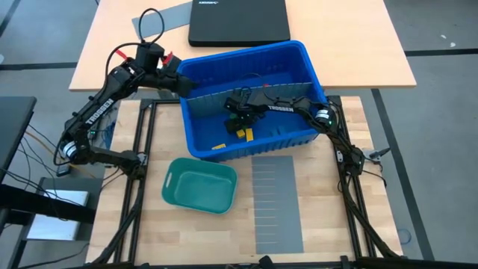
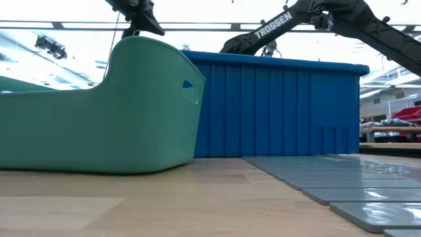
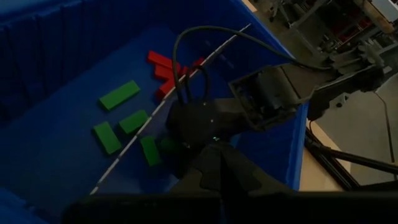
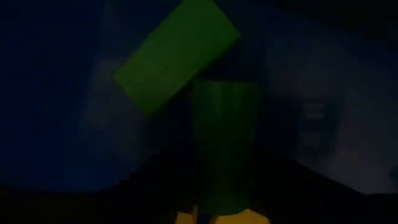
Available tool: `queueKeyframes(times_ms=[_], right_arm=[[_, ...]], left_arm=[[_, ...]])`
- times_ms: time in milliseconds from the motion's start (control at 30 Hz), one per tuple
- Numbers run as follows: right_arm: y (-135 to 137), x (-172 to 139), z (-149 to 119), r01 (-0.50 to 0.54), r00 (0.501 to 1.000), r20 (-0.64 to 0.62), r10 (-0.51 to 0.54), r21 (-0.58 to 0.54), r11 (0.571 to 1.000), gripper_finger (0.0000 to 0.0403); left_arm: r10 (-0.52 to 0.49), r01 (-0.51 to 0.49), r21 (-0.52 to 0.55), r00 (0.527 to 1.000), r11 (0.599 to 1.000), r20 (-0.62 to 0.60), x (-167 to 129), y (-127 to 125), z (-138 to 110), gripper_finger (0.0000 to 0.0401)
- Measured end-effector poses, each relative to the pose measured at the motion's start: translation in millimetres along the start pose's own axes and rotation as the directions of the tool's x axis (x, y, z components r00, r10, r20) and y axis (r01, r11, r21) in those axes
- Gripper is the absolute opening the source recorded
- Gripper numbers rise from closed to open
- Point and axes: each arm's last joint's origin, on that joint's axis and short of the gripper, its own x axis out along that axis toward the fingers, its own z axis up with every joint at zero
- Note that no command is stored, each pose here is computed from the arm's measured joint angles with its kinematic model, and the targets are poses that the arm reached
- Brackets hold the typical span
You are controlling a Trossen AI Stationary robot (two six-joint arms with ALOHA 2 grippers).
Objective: Sort Items/Unsort Items
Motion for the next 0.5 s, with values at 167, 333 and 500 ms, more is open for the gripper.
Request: queueKeyframes(times_ms=[167,333,500], right_arm=[[0.0,-0.1,1.0,0.001,1.0,0.011,-0.001,0.0,1.0,0.0119],[2.5,-10.9,3.4,-0.01,1.0,0.025,0.011,-0.024,1.0,0.0119],[10.7,-47.3,14.8,-0.061,0.993,0.094,0.066,-0.059,0.996,0.0119]], left_arm=[[0.0,0.0,0.002,1.0,1.0,-0.002,0.0,0.0,-0.1,0.0001],[-0.002,0.002,0.005,1.0,1.0,-0.001,0.0,-0.1,-0.1,0.0001],[-0.009,0.009,0.02,1.0,1.0,-0.003,0.0,-0.3,0.0,0.0001]])
